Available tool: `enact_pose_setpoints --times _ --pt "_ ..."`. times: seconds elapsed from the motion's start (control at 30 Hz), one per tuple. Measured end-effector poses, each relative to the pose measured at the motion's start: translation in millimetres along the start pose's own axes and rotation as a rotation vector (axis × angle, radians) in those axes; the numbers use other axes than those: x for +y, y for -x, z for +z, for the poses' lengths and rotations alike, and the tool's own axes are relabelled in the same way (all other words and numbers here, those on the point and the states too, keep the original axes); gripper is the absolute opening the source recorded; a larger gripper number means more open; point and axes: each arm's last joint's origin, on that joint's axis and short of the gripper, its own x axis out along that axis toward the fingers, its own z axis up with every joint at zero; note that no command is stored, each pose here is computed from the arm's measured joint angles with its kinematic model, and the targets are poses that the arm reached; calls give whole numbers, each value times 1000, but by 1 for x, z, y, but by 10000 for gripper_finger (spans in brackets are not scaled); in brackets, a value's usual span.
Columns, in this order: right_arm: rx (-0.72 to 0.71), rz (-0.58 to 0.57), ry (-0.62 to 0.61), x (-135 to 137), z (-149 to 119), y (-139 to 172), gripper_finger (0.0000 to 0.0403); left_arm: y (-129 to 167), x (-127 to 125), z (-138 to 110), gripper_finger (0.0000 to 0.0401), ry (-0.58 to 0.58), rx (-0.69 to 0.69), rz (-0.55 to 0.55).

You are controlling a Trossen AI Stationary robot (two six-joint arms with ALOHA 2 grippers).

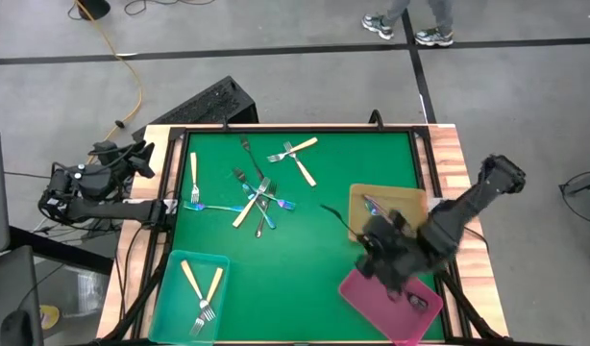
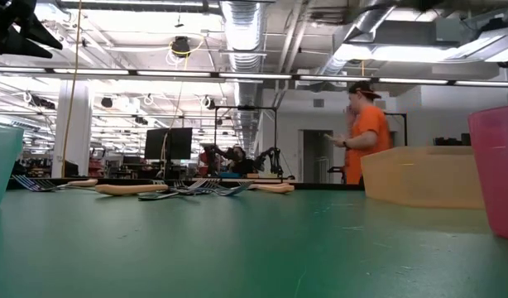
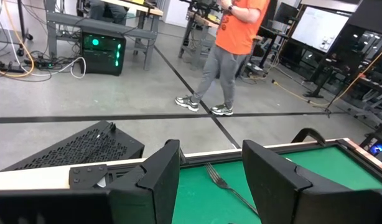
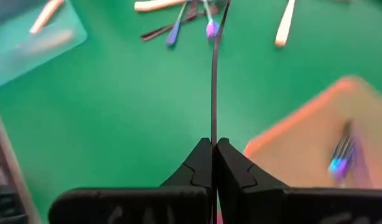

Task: Sort silverware by color (type)
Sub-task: Put the black fork into the pink bin

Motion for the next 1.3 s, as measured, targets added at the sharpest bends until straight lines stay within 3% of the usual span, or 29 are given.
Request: enact_pose_setpoints --times 0.33,0.53,0.93,1.3 --pt "72 -8 -190 9 -74 35 26 0 0 0 158 0 0 0" --pt "159 -19 -240 16 -110 43 25 0 0 0 158 0 0 0" --pt "296 -138 -220 25 -165 40 26 0 0 0 158 0 0 0" --pt "313 -116 -184 32 -192 36 26 0 0 0 158 0 0 1"
